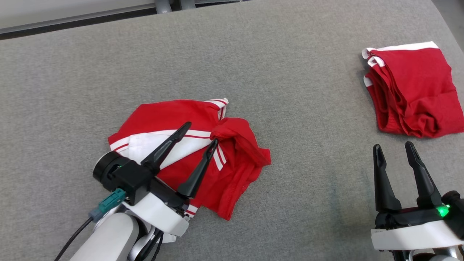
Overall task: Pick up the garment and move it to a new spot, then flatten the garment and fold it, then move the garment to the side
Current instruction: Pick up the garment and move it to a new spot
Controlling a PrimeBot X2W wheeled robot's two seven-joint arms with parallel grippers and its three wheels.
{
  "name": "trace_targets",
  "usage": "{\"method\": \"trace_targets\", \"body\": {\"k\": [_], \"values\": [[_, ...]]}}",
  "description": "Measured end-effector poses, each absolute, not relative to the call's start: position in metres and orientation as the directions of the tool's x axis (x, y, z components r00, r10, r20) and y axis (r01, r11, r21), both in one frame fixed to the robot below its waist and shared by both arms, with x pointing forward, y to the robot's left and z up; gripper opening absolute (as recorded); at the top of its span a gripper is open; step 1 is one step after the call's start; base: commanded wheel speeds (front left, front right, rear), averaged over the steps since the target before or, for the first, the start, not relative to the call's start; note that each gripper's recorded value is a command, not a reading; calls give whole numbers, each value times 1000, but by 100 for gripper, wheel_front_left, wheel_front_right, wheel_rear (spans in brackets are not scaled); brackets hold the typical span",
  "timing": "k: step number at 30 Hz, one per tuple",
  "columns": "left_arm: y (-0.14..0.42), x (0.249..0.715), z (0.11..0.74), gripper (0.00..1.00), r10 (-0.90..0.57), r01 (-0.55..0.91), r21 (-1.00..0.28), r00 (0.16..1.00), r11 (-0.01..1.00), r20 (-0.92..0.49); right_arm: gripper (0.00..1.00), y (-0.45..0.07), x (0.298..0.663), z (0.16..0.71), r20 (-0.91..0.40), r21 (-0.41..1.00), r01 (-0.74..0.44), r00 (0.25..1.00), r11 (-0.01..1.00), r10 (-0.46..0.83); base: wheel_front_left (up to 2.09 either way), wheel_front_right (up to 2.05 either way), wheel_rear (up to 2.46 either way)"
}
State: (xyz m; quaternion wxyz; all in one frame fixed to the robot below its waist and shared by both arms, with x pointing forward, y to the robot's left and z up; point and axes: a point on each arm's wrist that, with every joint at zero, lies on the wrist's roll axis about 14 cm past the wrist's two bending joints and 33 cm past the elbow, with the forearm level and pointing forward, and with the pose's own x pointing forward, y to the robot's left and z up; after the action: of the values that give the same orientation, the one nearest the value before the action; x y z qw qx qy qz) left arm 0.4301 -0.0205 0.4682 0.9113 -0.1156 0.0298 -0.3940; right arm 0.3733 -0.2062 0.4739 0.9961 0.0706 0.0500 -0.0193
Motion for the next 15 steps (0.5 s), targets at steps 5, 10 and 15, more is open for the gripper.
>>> {"method": "trace_targets", "body": {"k": [5,10,15], "values": [[25,433,482,100,-604,599,-220,795,770,50,100,-193,382,482,-80,142,-5,997,990,16,0,0,0],[79,436,496,100,-439,442,-213,896,871,64,100,-178,387,494,-53,137,-59,996,989,67,0,0,0],[139,436,513,100,-245,259,-218,965,941,90,100,-168,388,505,-37,129,-98,994,987,104,0,0,0]]}}
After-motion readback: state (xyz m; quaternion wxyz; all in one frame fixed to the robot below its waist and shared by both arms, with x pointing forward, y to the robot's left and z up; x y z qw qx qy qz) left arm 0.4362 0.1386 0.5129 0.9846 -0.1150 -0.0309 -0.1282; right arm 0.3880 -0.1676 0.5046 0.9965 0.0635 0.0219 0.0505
